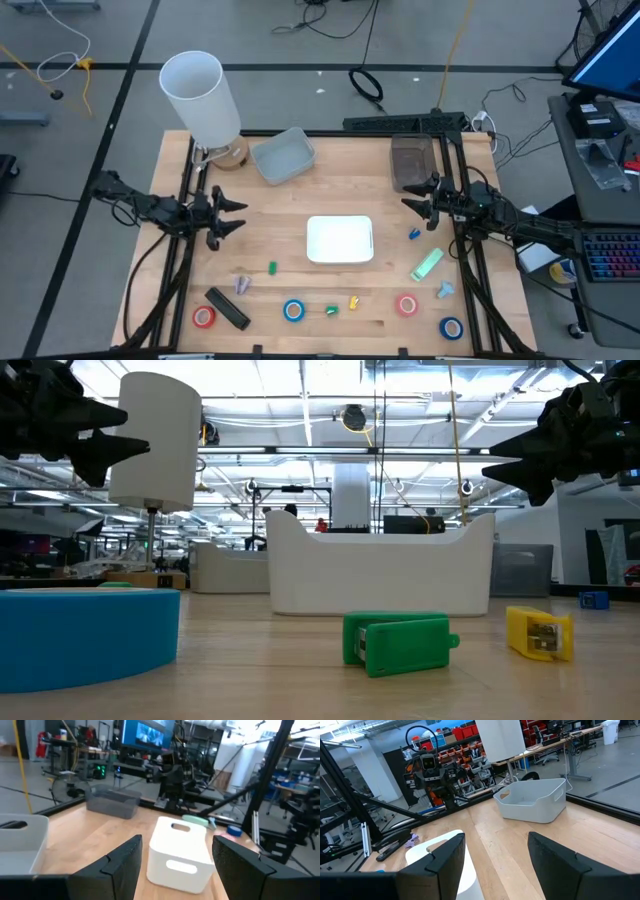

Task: Pick and place Stapler, Stapler remover, tape
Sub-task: Put the black stapler into the black bin

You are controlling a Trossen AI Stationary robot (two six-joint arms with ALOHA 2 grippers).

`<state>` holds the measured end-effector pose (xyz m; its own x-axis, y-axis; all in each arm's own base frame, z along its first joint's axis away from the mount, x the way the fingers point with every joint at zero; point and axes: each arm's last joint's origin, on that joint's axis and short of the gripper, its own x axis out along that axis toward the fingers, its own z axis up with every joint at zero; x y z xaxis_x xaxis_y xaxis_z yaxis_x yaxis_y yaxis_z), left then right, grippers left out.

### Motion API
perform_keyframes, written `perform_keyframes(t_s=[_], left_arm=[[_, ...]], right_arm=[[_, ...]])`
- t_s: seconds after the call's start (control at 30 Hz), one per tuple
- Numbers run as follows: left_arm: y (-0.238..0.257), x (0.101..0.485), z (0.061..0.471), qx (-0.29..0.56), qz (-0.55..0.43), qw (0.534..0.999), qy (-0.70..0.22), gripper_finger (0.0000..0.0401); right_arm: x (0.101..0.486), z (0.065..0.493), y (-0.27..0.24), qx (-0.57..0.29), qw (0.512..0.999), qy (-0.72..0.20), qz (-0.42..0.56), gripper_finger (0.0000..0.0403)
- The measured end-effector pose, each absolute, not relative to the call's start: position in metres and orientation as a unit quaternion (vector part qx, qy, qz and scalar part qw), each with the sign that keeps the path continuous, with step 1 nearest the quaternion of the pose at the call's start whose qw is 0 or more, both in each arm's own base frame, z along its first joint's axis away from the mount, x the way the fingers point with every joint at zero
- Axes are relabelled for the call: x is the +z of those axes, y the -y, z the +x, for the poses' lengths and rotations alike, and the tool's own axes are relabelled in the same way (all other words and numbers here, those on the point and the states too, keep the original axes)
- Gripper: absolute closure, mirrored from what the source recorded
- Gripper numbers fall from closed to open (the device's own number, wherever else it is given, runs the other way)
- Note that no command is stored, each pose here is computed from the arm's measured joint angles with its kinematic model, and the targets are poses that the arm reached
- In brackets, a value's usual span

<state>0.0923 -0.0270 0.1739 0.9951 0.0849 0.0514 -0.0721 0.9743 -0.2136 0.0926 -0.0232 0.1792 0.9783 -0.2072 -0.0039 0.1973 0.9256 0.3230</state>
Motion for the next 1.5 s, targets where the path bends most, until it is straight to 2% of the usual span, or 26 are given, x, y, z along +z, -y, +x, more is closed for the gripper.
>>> perform_keyframes(t_s=[0.3,0.53,0.67,0.8,0.93,1.1,1.27,1.5], left_arm=[[0.033,0.164,0.104,0.047,-0.116,0.991,-0.049,0.0162],[0.051,0.192,0.125,0.037,-0.078,0.989,-0.118,0.0162],[0.070,0.205,0.144,0.050,-0.041,0.976,-0.210,0.0162],[0.094,0.210,0.162,0.067,-0.011,0.942,-0.329,0.0162],[0.118,0.214,0.173,0.076,0.024,0.885,-0.458,0.0162],[0.145,0.225,0.181,0.066,0.084,0.819,-0.564,0.0162],[0.165,0.244,0.178,0.042,0.120,0.796,-0.592,0.0162],[0.185,0.260,0.162,0.007,0.077,0.806,-0.587,0.0162]], right_arm=[[0.179,0.093,0.023,-0.107,0.981,0.015,0.159,0.0193],[0.179,0.092,0.026,-0.151,0.978,0.020,0.144,0.0193],[0.179,0.092,0.026,-0.156,0.977,0.021,0.143,0.0193],[0.179,0.092,0.026,-0.155,0.977,0.021,0.143,0.0193],[0.179,0.092,0.026,-0.155,0.977,0.020,0.143,0.0193],[0.178,0.092,0.026,-0.156,0.977,0.015,0.144,0.0193],[0.178,0.092,0.026,-0.156,0.977,0.015,0.144,0.0193],[0.178,0.092,0.026,-0.156,0.977,0.015,0.144,0.0193]])
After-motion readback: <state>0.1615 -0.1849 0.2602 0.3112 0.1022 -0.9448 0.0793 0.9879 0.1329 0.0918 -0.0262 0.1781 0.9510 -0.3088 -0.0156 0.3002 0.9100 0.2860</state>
